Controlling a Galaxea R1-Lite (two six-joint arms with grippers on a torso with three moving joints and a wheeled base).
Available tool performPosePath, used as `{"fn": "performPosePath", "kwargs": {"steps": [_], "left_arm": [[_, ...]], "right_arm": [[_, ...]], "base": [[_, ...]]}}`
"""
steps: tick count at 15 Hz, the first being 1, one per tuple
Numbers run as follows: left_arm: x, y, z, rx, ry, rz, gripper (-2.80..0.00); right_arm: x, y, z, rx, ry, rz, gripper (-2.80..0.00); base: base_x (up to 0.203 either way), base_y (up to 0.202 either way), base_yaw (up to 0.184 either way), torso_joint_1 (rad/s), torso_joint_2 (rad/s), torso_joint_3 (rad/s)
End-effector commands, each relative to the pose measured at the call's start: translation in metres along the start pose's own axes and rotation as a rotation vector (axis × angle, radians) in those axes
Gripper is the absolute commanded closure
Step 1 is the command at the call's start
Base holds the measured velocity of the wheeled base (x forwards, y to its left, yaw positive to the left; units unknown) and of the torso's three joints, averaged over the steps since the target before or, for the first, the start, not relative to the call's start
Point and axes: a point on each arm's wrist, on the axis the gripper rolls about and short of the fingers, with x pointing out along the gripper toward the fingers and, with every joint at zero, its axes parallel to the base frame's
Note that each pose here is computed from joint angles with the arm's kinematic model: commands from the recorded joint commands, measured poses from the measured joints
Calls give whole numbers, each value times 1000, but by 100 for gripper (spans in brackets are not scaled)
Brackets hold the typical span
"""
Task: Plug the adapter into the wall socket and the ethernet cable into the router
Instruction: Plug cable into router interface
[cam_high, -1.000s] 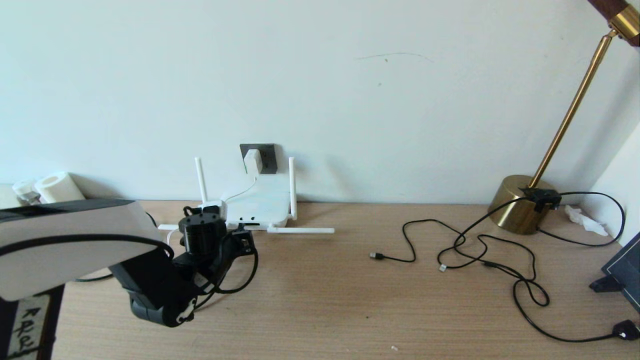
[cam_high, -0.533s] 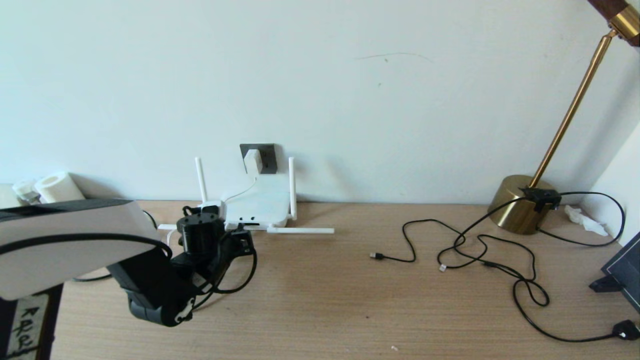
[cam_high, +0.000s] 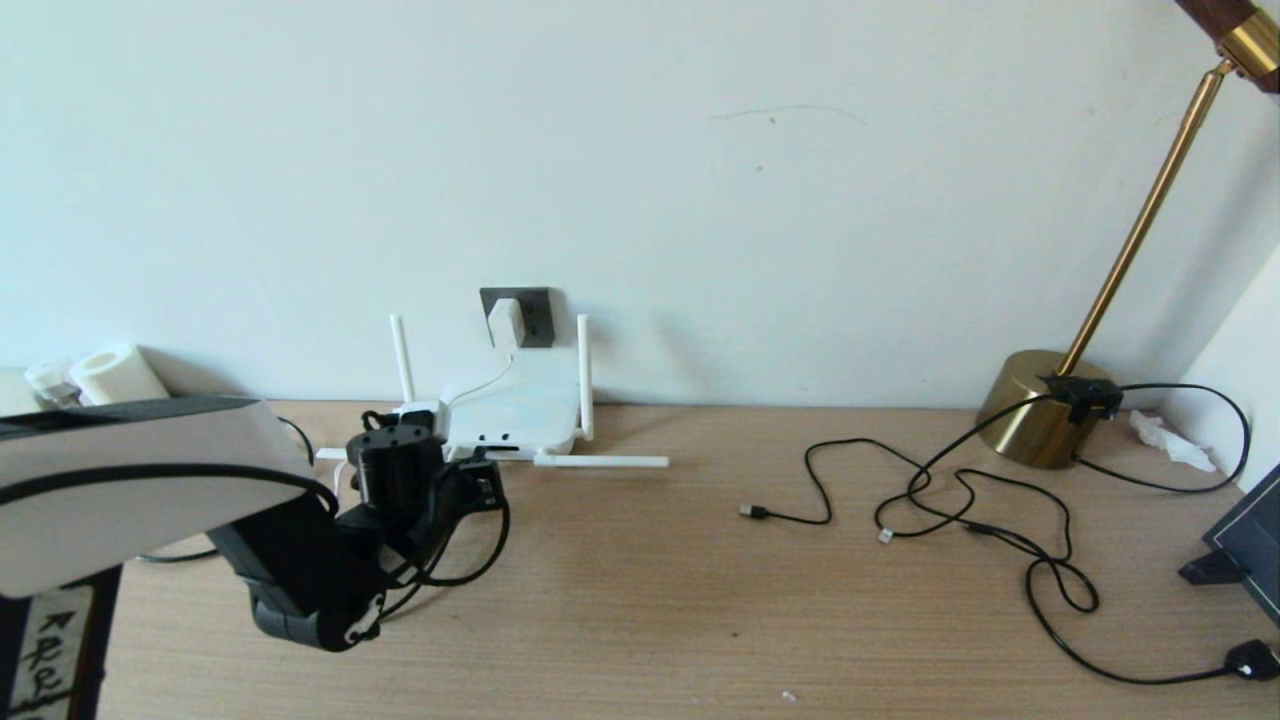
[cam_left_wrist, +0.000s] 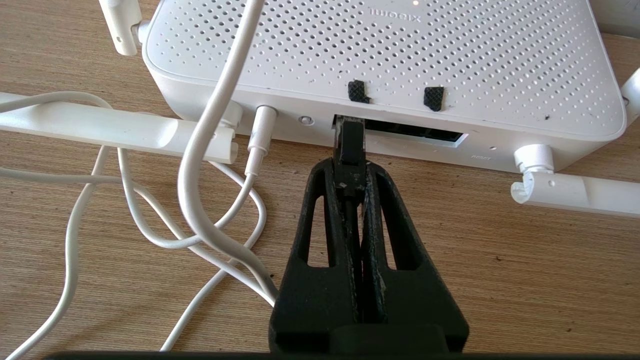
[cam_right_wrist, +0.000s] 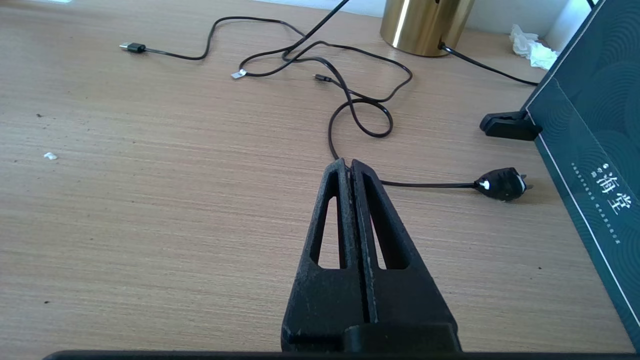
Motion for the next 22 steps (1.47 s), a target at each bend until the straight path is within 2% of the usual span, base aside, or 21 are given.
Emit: {"fn": "performPosePath", "kwargs": {"steps": [1,9,15,22], "left_arm": [[0,0,0,-3,-5,2,0],[-1,0,3,-4,-12,-10,0],[1,0,2,31,-8,-27,0],[2,-1,2,32,-10,-29,0]], "right_arm": [[0,0,0,-1,1,1,0],[0,0,0,-1,0,1,0],[0,0,0,-1,0,1,0],[0,0,0,-1,1,1,0]], "base": [[0,0,0,0,0,0],[0,0,0,0,0,0],[0,0,0,0,0,0],[0,0,0,0,0,0]]}}
